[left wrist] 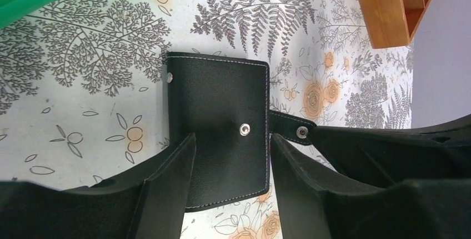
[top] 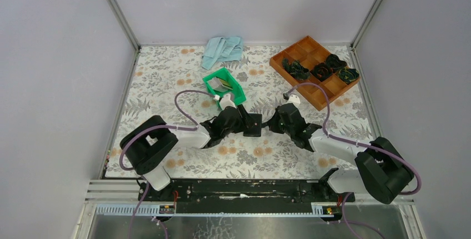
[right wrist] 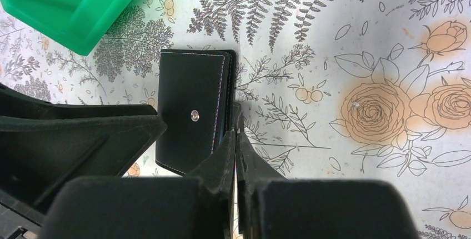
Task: Put the credit cards into the card holder
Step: Close the card holder at the center of the board.
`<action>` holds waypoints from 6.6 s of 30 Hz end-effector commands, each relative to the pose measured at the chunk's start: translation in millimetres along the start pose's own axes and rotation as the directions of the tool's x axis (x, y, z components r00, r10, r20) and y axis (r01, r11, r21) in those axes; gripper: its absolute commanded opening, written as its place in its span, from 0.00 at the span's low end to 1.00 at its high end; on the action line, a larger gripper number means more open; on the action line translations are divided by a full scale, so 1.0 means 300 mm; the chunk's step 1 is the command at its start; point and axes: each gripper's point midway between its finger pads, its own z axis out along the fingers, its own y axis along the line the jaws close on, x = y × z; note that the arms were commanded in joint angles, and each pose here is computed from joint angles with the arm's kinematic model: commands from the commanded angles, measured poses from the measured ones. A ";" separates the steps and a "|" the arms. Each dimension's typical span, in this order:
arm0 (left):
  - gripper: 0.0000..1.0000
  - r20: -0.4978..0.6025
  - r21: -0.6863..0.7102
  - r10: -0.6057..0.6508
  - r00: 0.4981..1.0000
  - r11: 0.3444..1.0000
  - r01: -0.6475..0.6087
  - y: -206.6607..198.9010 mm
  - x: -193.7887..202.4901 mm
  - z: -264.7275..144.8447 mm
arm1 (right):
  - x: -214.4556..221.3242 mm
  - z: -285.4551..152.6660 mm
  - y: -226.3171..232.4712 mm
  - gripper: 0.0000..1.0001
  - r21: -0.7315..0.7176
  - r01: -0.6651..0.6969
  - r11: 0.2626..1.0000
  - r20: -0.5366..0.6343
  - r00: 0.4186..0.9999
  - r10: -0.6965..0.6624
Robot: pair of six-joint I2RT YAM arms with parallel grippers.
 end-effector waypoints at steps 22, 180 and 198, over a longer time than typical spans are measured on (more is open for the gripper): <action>0.54 0.018 -0.043 0.013 1.000 0.999 -0.012 0.118 0.038 -0.016 | -0.078 0.024 0.077 0.02 -0.024 0.116 0.993 0.014 0.993 -0.116; 0.56 0.026 0.202 -0.173 0.985 0.966 0.164 0.015 -0.018 0.063 | 0.129 0.233 0.026 0.04 0.044 0.371 0.928 -0.352 0.875 -0.333; 0.55 0.032 0.181 -0.158 0.987 0.972 0.149 0.032 -0.012 0.063 | 0.259 0.254 -0.025 0.04 0.044 0.375 0.926 -0.486 0.818 -0.308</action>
